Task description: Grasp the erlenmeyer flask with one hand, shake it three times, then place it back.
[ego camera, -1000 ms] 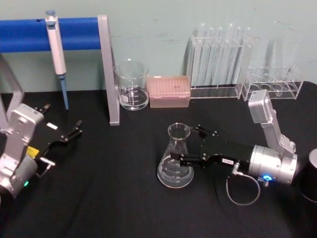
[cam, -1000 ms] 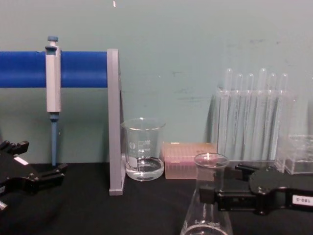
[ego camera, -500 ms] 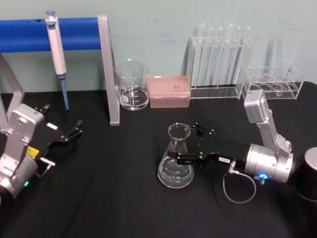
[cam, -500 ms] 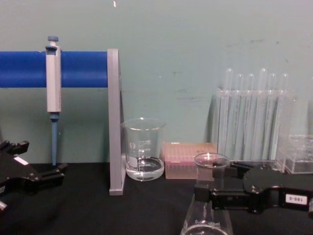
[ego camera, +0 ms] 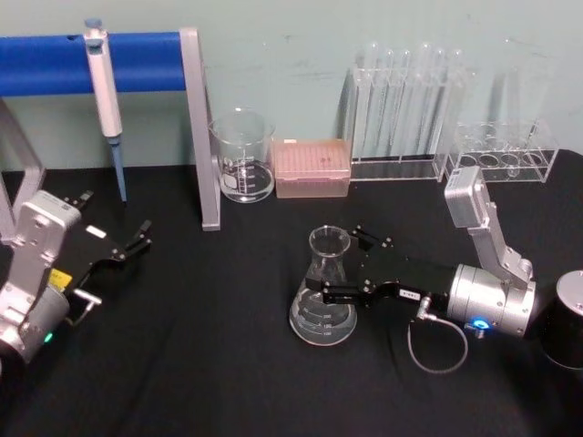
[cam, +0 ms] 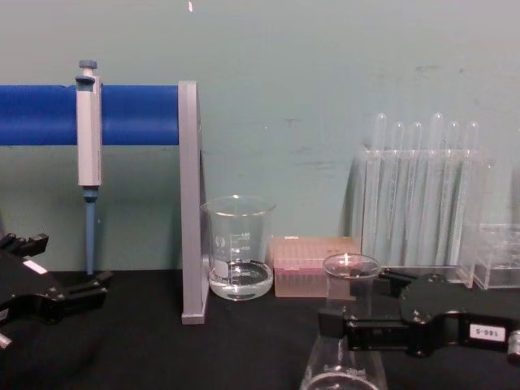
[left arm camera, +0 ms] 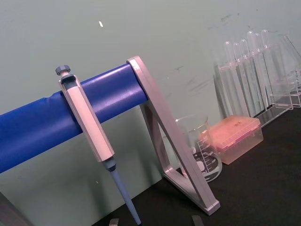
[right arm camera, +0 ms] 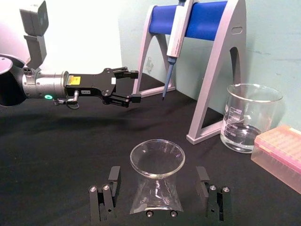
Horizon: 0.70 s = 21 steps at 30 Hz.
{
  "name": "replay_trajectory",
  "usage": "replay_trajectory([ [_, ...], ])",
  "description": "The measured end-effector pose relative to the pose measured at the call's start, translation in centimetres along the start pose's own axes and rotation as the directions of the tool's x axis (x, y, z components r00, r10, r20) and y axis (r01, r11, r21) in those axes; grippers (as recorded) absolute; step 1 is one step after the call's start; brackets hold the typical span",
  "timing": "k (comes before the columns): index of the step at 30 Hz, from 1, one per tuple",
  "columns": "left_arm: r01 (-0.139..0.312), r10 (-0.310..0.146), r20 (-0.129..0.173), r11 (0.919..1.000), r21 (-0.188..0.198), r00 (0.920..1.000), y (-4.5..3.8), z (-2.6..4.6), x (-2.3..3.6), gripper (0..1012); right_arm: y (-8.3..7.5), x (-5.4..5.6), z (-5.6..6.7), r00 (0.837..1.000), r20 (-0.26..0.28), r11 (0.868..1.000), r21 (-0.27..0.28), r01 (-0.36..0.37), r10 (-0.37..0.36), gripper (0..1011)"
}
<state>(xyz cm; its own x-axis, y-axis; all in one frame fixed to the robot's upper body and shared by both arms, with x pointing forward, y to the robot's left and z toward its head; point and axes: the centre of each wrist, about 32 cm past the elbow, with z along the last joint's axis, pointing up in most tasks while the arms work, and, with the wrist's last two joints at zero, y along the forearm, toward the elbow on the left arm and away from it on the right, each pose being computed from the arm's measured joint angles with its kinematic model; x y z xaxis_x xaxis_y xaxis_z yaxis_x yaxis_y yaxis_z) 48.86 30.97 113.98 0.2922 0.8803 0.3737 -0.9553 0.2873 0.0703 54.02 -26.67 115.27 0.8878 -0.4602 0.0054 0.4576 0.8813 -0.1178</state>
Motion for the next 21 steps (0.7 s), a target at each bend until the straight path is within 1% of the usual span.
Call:
replay_trajectory([
  [6, 0.0, 0.0, 0.0, 1.0, 0.0, 1.0, 0.0, 0.0, 0.0, 1001, 0.09, 0.03, 0.05, 1.0, 0.014, 1.0, -0.004, 0.013, -0.013, 1003],
  [21, 0.0, 0.0, 0.0, 1.0, 0.0, 1.0, 0.0, 0.0, 0.0, 1001, 0.05, 0.06, 0.07, 1.0, 0.011, 1.0, -0.002, 0.009, -0.009, 1002],
])
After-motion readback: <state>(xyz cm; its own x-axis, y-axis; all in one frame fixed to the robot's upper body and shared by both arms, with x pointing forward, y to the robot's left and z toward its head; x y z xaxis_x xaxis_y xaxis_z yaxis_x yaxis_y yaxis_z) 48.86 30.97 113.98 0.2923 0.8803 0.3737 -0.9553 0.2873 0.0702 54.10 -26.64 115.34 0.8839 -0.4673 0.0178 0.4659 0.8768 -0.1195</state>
